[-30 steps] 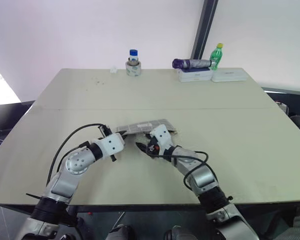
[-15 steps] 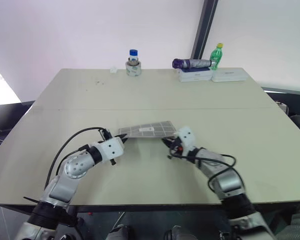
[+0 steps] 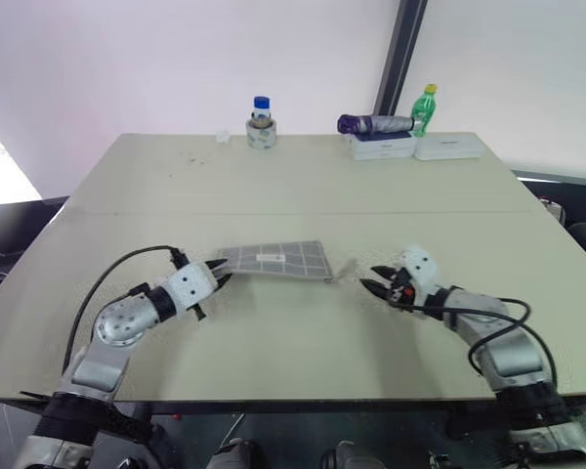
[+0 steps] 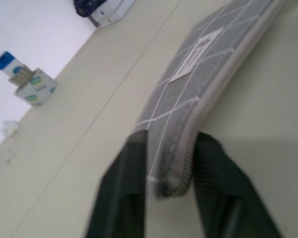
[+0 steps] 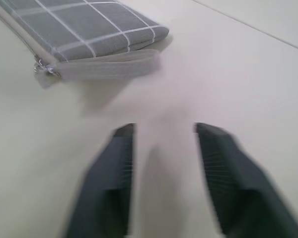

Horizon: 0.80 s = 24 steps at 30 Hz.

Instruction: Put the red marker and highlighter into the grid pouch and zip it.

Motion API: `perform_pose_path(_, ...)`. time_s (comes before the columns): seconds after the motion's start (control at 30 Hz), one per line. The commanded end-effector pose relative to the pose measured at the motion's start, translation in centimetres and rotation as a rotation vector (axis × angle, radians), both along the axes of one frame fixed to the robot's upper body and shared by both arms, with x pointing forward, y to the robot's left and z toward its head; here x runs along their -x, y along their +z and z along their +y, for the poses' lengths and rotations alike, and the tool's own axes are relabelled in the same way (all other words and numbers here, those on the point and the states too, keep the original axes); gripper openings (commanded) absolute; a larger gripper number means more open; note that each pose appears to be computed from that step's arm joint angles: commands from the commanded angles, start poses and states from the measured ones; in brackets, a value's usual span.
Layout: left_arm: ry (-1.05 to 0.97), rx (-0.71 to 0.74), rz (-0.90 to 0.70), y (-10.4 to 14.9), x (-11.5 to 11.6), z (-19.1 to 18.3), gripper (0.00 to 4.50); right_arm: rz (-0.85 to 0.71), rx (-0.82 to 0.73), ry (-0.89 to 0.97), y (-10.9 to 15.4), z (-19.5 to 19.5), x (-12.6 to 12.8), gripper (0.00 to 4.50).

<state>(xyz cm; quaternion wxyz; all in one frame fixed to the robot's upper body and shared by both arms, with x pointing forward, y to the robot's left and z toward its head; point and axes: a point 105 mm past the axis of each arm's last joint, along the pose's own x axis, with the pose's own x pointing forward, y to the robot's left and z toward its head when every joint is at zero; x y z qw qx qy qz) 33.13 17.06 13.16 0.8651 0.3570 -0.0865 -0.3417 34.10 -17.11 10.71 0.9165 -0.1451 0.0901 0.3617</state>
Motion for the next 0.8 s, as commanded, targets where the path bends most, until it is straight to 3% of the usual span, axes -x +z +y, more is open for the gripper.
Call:
perform_pose_path(0.03, -0.02, 0.04, -0.027, 1.1, 0.8, 0.8, 3.26, -0.044, -0.022, 0.096, 1.8, 0.6, 0.9, 3.92)
perform_pose_path(0.07, -0.026, 0.063, -0.006, 0.9, 1.2, 1.0, 3.81, -0.051, -0.039, 0.097, 2.3, 0.4, 0.9, 4.45)
perform_pose_path(0.1, -0.041, 0.123, 0.05, 0.6, 1.9, 1.0, 4.31, -0.072, -0.067, 0.094, 3.1, 0.0, 0.7, 4.5)
perform_pose_path(0.13, -0.058, 0.185, 0.108, 0.4, 2.6, 0.9, 4.41, -0.091, -0.088, 0.082, 3.7, -0.3, 0.4, 4.5)
perform_pose_path(0.23, -0.067, 0.345, 0.222, 0.5, 4.4, 1.0, 4.41, -0.105, -0.125, 0.078, 4.9, -0.9, -0.1, 4.5)
perform_pose_path(0.43, 0.09, 0.495, 0.207, 2.7, 5.8, 5.3, 4.41, -0.062, -0.089, 0.137, 5.0, -3.3, 1.0, 4.5)
perform_pose_path(0.53, 0.136, 0.597, 0.271, 3.4, 7.0, 5.9, 4.41, -0.035, -0.1, 0.144, 5.0, -4.6, 1.6, 4.5)
perform_pose_path(0.67, 0.239, 0.586, 0.302, 2.5, 8.4, 9.0, 4.41, -0.033, -0.076, 0.137, 4.4, -5.9, 1.7, 4.5)
perform_pose_path(0.8, 0.374, 0.598, 0.288, 1.5, 8.1, 13.3, 4.41, -0.054, -0.066, 0.109, 3.5, -6.6, 1.1, 4.5)
